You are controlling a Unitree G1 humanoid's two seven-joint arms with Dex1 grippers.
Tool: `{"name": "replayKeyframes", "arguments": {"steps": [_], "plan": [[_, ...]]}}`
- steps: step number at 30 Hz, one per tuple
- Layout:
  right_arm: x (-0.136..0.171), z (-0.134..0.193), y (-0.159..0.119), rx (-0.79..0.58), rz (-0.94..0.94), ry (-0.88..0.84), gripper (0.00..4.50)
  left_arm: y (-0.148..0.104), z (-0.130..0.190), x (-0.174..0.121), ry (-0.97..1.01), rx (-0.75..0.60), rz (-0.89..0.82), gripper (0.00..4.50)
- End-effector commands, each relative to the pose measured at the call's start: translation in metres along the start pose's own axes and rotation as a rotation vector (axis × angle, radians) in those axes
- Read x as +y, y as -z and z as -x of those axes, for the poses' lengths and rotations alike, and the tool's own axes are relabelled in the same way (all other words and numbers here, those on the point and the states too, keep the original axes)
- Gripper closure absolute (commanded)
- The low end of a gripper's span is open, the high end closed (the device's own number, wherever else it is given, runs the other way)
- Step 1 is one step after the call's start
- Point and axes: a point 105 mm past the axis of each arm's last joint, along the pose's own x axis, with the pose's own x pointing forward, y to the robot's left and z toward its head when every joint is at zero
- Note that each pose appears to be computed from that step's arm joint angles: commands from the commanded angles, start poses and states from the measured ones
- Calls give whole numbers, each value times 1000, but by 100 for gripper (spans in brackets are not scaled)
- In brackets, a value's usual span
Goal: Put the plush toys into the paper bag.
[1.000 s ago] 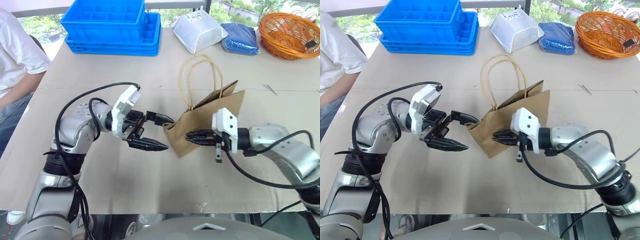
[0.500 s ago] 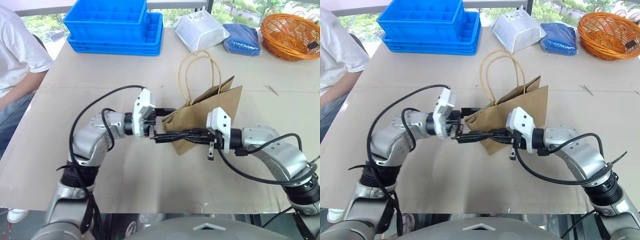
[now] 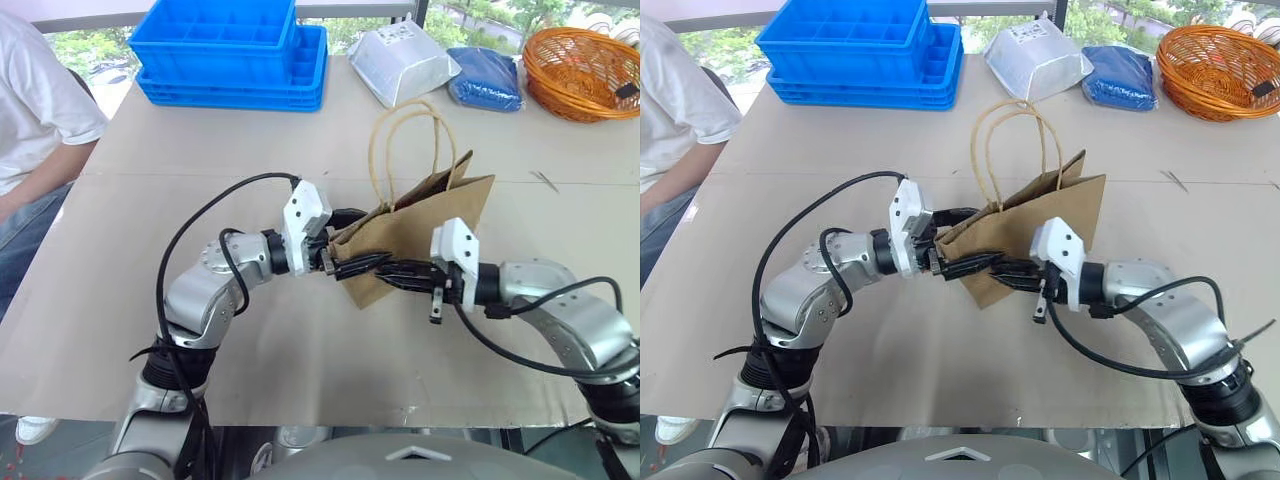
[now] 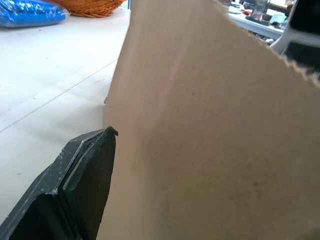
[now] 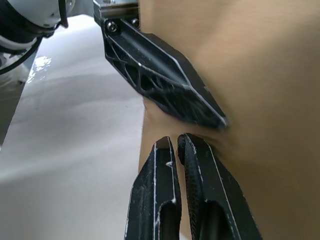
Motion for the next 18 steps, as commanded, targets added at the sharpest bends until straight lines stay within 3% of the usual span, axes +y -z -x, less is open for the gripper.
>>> {"name": "replayKeyframes", "arguments": {"steps": [1,5,8,12,14,17,18], "plan": [[8,18,-18,-52,42,49,441,-10,5,7,51,-13,-77,0],[16,33,-19,-42,33,124,441,-14,8,12,98,-27,-94,0],[18,40,-18,-38,24,179,450,-15,7,11,118,-35,-92,80],[19,45,-16,-32,9,237,450,-18,4,10,114,-45,-124,254],[18,47,-15,-34,3,250,450,-18,4,8,139,-52,-111,254],[17,48,-13,-28,1,259,450,-20,6,3,186,-62,-61,327],[17,48,-13,-27,1,260,450,-19,6,3,189,-59,-63,380]]}}
